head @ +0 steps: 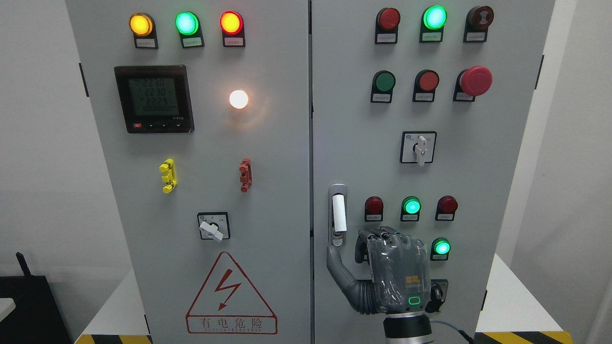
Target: Release door handle
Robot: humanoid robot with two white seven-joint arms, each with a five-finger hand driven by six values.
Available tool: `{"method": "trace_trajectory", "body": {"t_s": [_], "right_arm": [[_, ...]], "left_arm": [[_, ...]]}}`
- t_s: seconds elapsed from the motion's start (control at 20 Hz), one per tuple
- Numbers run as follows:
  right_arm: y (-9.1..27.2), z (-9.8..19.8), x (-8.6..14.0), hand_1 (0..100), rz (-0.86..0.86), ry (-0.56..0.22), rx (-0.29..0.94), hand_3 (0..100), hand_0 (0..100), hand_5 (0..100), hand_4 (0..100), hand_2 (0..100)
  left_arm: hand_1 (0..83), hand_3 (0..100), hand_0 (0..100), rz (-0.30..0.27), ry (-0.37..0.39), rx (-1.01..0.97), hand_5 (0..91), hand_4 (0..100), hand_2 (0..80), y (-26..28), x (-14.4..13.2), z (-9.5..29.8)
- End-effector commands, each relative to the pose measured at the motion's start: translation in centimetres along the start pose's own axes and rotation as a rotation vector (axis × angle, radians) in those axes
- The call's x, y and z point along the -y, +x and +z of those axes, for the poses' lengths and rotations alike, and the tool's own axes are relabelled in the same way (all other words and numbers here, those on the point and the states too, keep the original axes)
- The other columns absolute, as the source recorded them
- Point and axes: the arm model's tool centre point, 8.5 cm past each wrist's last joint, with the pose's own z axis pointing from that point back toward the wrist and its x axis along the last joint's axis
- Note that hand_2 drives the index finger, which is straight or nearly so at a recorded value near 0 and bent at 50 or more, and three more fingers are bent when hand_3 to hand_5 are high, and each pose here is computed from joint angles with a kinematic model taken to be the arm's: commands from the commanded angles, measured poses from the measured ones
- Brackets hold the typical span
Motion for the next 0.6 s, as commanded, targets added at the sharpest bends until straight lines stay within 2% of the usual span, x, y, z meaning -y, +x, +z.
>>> {"method": "trace_trajectory", "body": {"t_s": [0.0, 0.1, 0.55], "right_arm": [[0.1, -0.8, -0.3, 32, 0.005, 0.000, 0.006, 100, 25, 100, 90, 83], [0.0, -1.1, -0.3, 39, 0.008, 0.001, 0.006, 100, 24, 100, 90, 83], [-0.1, -1.8, -0.6, 42, 0.015, 0.012, -0.005, 100, 22, 100, 90, 84]], "left_arm": [[38.9, 0, 12, -0.013, 0.000, -0.020, 0.0, 0, 0.0, -0.7, 0.0, 0.1], [38.9, 0, 12, -0.013, 0.000, -0.020, 0.0, 0, 0.0, -0.7, 0.0, 0.1], [38.9, 0, 12, -0.014, 0.000, -0.020, 0.0, 0, 0.0, -0.7, 0.0, 0.1]]}}
